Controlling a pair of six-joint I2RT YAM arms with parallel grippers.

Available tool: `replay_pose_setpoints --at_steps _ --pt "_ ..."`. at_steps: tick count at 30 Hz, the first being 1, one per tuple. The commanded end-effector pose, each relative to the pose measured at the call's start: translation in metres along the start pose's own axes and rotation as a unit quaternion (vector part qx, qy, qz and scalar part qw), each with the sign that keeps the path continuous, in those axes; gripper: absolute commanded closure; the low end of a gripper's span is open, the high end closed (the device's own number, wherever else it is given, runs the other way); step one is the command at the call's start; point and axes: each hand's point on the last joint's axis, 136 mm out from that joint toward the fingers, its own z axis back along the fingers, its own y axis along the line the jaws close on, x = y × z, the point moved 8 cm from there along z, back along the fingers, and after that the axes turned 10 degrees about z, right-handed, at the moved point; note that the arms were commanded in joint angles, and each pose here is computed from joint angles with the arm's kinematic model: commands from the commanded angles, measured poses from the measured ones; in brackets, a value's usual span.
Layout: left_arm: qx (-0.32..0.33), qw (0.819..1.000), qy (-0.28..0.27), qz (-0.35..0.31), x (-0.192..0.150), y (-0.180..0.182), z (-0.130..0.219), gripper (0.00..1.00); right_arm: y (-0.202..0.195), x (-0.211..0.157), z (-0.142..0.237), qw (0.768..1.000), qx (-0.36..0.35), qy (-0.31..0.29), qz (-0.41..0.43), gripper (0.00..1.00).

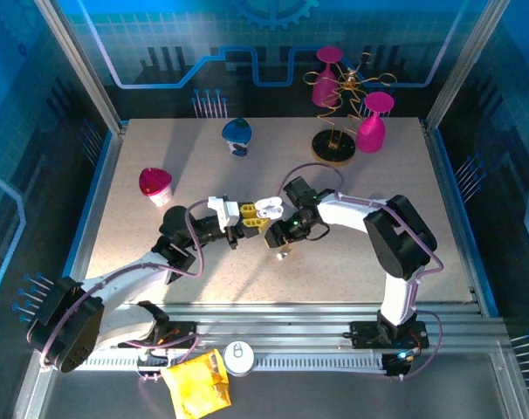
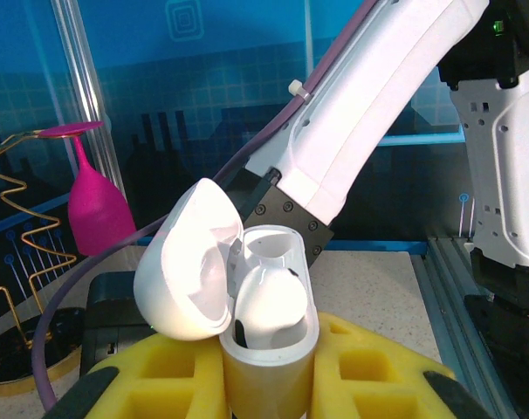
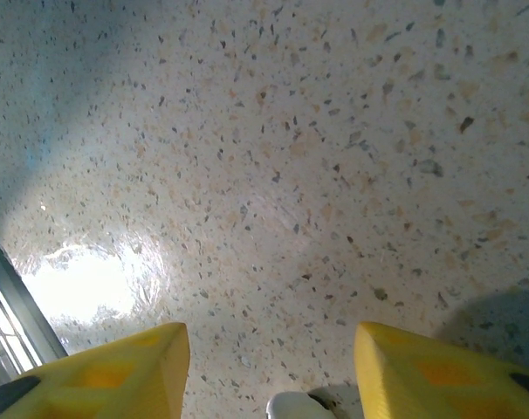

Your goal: Insert wireless bluetooth earbuds into charging case

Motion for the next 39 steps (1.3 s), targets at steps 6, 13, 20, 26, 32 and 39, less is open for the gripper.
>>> replay_pose_setpoints --at_steps 6,13,20,26,32,39 --pt "-0.013 1.0 -0.007 -0.005 -0.002 0.0 -0.001 0.8 0.01 -0.032 -0.003 0.999 0.004 0.039 -0.007 0.5" --pt "-0.015 1.0 -0.007 -0.002 -0.005 0.001 -0.002 0.8 0.024 -0.044 0.001 0.999 0.004 0.045 -0.006 0.5" --pt "-0.012 1.0 -0.007 -0.001 -0.005 0.001 -0.001 0.8 0.027 -0.039 0.01 0.999 -0.026 0.042 0.0 0.51" --pt "-0.014 1.0 -0.006 -0.003 -0.003 0.0 -0.001 0.8 0.025 -0.026 0.007 0.996 -0.063 0.062 -0.011 0.51" --pt "-0.013 1.0 -0.001 -0.002 -0.005 0.001 -0.001 0.8 0.03 -0.023 -0.001 0.99 -0.095 0.102 -0.017 0.58" --pt "-0.019 1.0 -0.005 -0.005 -0.001 0.001 -0.004 0.8 0.04 -0.019 -0.007 0.976 -0.148 0.153 -0.047 0.66"
